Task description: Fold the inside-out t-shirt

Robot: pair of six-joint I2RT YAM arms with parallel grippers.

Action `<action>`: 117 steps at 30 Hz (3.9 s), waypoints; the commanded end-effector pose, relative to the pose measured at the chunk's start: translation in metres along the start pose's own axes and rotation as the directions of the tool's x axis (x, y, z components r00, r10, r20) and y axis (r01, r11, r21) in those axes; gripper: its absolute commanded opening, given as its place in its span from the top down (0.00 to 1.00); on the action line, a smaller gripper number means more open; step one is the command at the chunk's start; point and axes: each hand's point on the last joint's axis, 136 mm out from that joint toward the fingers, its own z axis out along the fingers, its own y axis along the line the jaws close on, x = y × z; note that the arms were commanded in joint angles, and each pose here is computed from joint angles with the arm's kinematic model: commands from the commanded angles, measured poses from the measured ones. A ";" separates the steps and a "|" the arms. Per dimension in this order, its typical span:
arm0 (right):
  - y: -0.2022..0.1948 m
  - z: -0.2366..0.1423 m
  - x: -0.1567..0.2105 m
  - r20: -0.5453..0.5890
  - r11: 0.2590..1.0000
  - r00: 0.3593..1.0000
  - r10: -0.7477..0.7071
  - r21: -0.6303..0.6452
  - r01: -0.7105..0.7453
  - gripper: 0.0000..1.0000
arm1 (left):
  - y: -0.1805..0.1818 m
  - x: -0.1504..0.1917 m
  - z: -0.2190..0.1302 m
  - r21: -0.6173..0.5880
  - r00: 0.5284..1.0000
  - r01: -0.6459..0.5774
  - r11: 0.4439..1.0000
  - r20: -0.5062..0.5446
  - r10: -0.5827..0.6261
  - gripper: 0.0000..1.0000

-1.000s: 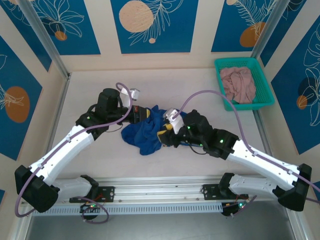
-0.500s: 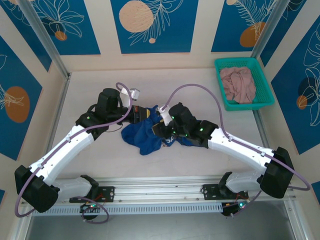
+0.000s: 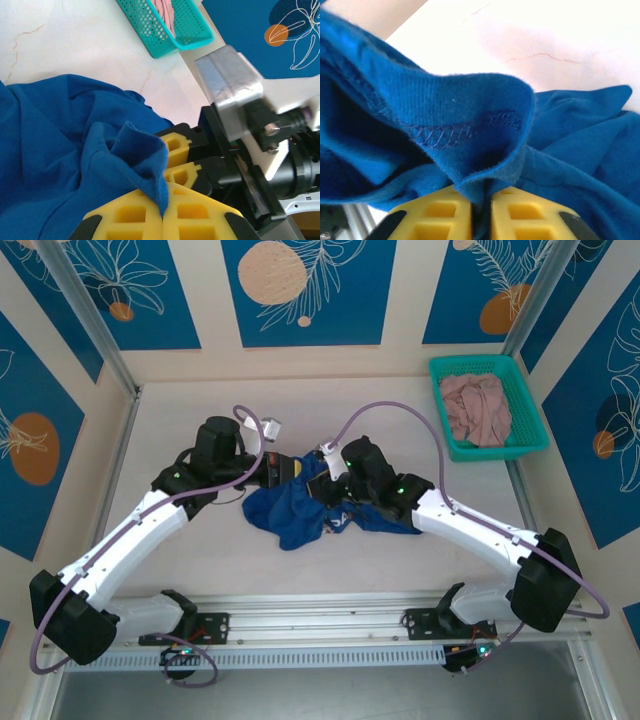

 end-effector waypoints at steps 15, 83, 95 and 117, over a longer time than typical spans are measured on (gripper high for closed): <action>0.022 -0.059 0.008 0.091 0.974 0.996 -0.001 -0.226 0.022 0.90 | 0.055 -0.026 -0.018 -0.194 0.991 0.068 0.979 0.122 -0.045 1.00; 0.033 -0.040 -0.049 0.136 0.965 0.963 -0.234 -0.090 0.248 1.00 | 0.010 0.002 0.007 0.078 0.979 -0.204 0.976 0.028 0.202 1.00; 0.025 -0.063 -0.079 0.258 0.987 0.959 0.115 -0.138 -0.082 1.00 | 0.040 0.002 -0.006 -0.123 0.985 -0.148 0.981 0.077 0.158 0.61; 0.030 -0.052 -0.098 0.372 0.978 0.908 0.195 -0.149 -0.149 1.00 | 0.059 0.077 0.013 -0.231 0.999 0.044 0.972 0.006 -0.044 0.44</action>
